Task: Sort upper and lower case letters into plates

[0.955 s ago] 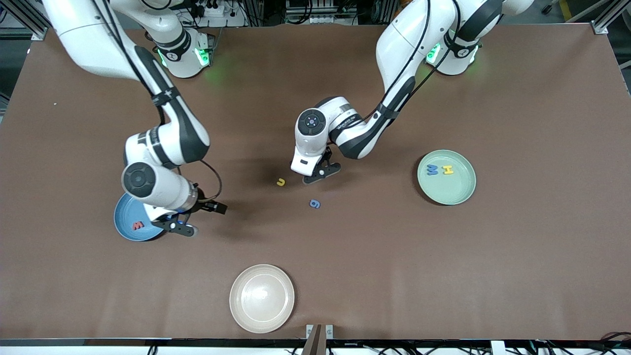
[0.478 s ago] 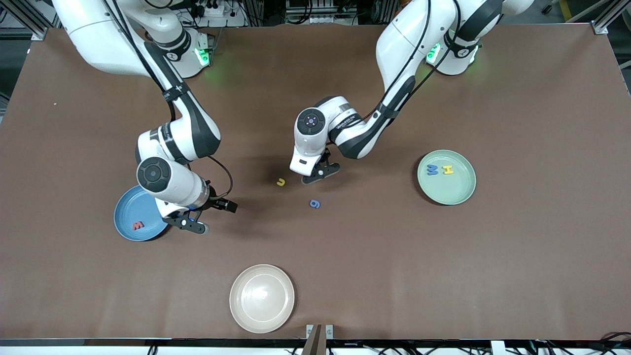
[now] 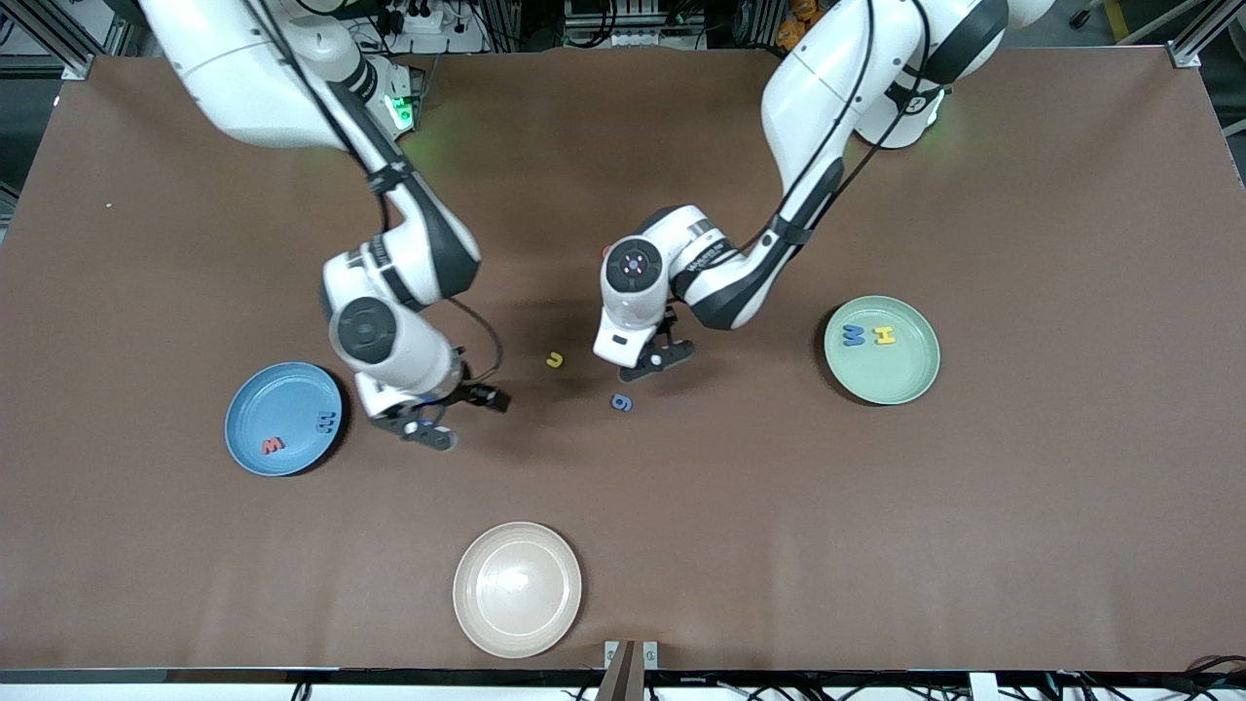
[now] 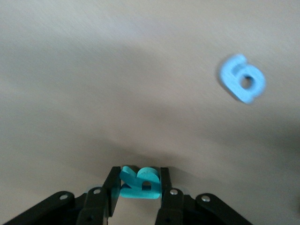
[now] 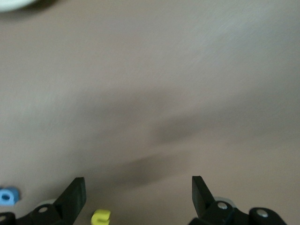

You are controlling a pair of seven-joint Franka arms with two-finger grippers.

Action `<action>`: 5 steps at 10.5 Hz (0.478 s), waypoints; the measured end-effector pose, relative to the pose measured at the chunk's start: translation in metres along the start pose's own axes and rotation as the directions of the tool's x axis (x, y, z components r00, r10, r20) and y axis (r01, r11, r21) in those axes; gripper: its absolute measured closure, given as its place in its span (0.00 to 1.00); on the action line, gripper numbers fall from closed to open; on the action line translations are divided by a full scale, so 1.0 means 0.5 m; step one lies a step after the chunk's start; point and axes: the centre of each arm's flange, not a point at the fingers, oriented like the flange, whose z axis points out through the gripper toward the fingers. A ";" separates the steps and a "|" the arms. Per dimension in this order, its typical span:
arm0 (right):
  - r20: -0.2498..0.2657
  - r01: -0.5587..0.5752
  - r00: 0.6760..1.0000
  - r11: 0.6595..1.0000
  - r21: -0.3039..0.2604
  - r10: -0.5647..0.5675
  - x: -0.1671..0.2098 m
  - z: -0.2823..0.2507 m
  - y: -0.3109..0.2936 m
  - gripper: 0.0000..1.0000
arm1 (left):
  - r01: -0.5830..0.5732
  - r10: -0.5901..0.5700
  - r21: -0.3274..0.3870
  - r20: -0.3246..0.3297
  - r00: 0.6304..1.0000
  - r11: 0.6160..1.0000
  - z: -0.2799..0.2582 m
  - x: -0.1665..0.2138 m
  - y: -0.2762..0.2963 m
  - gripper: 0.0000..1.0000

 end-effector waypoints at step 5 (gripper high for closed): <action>0.027 0.018 0.999 1.000 -0.022 -0.017 -0.109 0.105 -0.097 0.00 | -0.233 0.223 0.077 0.122 0.967 0.969 -0.103 0.152 -0.228 0.62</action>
